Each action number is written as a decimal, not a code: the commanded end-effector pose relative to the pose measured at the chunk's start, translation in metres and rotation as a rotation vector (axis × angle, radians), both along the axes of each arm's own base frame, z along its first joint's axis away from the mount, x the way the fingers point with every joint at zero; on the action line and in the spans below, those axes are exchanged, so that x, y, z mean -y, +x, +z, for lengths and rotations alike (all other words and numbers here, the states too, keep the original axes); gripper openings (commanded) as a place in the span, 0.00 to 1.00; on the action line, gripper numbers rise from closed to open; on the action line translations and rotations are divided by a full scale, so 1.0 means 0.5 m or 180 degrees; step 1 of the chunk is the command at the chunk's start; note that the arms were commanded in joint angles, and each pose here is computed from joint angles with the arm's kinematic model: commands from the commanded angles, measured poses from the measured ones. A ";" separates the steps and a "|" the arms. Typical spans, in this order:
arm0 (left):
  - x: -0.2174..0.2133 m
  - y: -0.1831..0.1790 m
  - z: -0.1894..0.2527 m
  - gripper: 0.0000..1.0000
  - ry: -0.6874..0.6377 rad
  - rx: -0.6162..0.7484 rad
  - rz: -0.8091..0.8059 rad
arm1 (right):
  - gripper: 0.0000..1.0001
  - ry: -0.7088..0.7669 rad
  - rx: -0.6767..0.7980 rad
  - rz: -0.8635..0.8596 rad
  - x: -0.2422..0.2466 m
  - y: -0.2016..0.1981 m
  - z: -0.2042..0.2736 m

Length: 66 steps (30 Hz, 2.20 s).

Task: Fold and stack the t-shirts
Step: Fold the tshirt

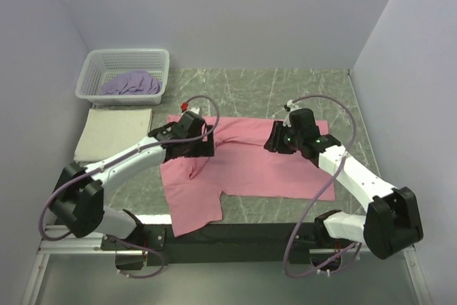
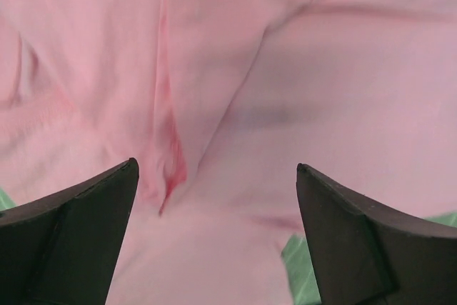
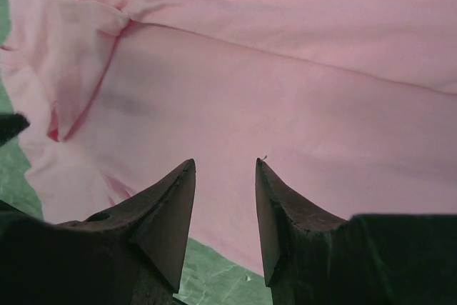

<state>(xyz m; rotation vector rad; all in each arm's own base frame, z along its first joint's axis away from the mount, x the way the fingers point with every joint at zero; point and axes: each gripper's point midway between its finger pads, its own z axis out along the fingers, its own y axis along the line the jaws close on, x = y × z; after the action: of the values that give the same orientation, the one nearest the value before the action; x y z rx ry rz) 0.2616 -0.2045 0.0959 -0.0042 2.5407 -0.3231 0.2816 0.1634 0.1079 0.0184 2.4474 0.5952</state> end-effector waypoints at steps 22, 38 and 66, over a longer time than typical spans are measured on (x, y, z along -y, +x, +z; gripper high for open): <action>0.035 0.231 -0.098 0.41 0.0208 -0.0049 0.0058 | 0.46 0.0038 0.0389 -0.0049 0.026 -0.034 0.056; 0.085 0.168 -0.054 0.02 0.0252 0.0093 -0.0149 | 0.46 0.0050 0.0432 -0.0093 0.034 -0.048 0.061; 0.114 0.021 0.015 0.45 -0.0442 0.0071 0.0125 | 0.45 0.0722 0.0180 0.0439 -0.121 -0.018 0.080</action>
<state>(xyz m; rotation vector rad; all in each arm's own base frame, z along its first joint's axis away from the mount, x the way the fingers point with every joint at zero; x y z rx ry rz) 0.2668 -0.2917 0.1170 0.0399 2.4631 -0.5552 0.2581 0.1819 0.1122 0.0024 2.4291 0.7360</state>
